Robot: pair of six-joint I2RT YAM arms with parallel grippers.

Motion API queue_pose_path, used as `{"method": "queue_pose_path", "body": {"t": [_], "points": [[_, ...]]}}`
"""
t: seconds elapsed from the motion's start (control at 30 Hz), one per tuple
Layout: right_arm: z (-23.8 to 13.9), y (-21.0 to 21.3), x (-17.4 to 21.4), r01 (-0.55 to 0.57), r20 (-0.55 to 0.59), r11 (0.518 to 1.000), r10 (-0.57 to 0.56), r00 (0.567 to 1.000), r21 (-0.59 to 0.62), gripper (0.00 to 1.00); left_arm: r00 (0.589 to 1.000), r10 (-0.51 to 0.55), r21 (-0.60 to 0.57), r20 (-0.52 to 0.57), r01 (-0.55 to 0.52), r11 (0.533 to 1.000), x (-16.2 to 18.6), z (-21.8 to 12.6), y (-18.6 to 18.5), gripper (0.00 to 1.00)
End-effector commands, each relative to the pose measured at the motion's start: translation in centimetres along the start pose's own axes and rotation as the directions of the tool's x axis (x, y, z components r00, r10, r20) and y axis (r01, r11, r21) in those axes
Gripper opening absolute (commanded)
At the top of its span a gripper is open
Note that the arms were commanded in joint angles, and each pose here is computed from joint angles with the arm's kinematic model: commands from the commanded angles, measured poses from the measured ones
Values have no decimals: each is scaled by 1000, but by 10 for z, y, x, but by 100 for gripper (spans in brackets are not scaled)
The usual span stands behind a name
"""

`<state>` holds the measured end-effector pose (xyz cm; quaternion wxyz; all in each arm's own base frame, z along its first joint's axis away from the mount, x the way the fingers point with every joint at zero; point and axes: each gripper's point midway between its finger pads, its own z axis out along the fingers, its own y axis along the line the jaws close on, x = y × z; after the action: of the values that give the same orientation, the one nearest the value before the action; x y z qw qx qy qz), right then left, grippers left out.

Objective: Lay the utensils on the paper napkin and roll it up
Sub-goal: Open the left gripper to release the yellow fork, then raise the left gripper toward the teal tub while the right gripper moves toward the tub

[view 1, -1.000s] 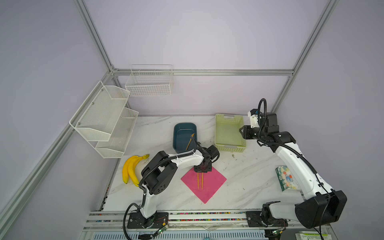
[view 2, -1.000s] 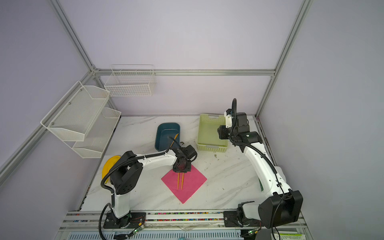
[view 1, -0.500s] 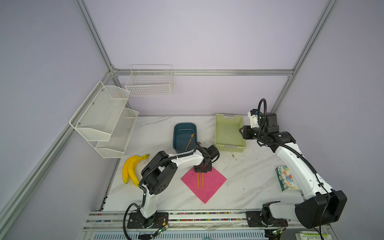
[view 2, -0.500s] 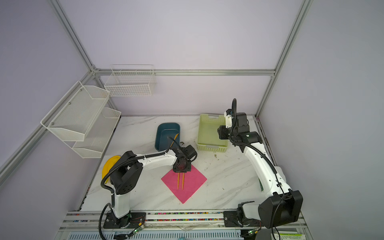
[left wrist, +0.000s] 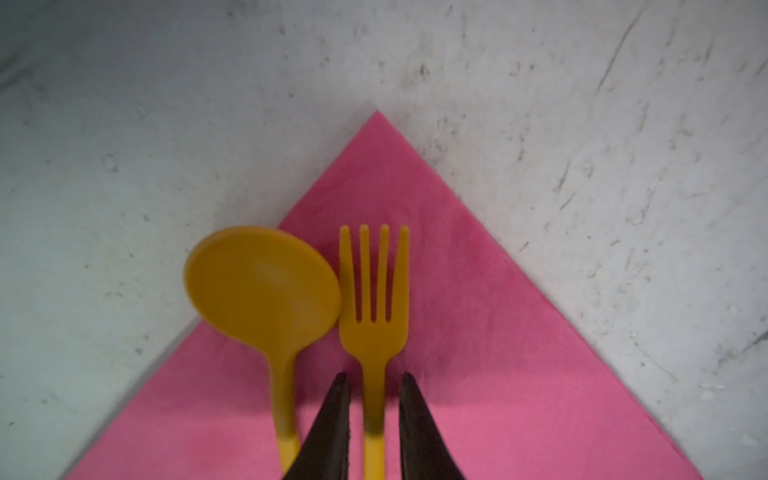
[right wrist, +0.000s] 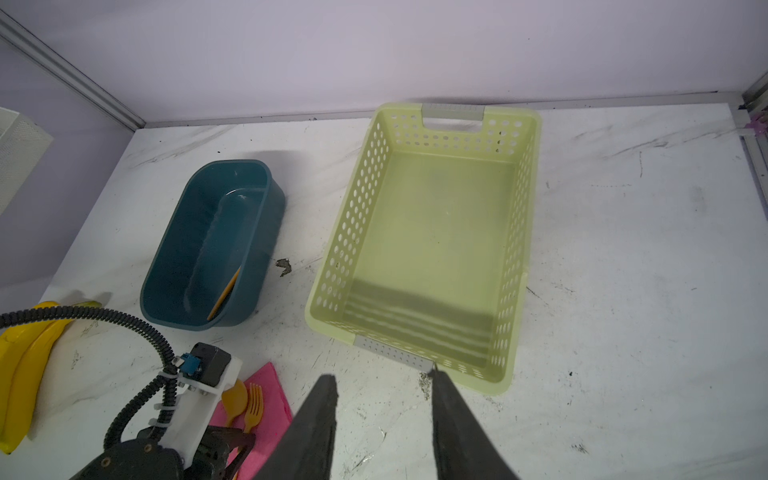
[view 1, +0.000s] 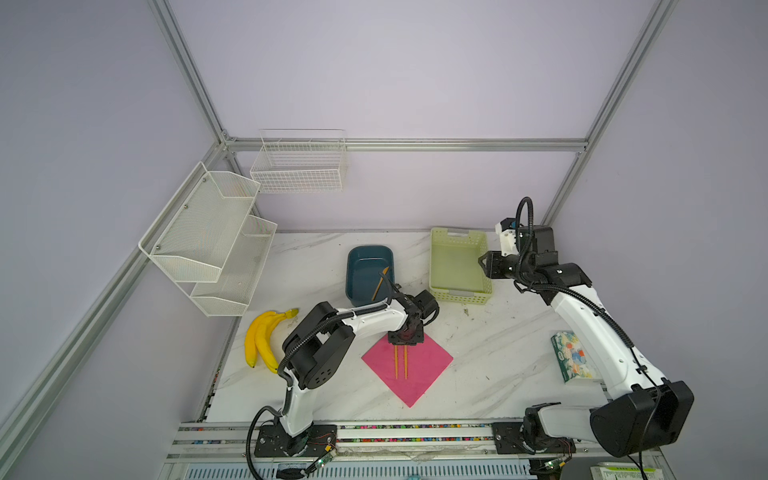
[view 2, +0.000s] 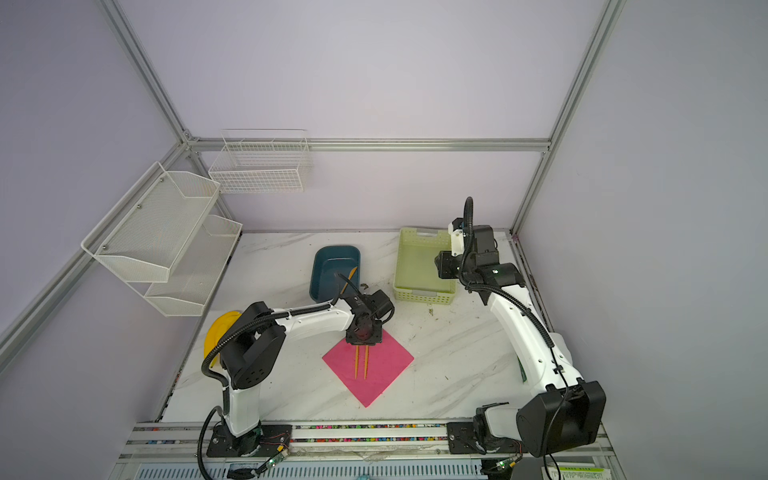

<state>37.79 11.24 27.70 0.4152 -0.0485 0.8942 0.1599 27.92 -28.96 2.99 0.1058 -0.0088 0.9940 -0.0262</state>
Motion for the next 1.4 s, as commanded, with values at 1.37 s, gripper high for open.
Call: {"method": "queue_pose_path", "body": {"t": [1.37], "points": [[78,114,34,-151,-154,988,147,977,-18,35,835,219,-74,505,-211,975,-86,-197,151,46]]}}
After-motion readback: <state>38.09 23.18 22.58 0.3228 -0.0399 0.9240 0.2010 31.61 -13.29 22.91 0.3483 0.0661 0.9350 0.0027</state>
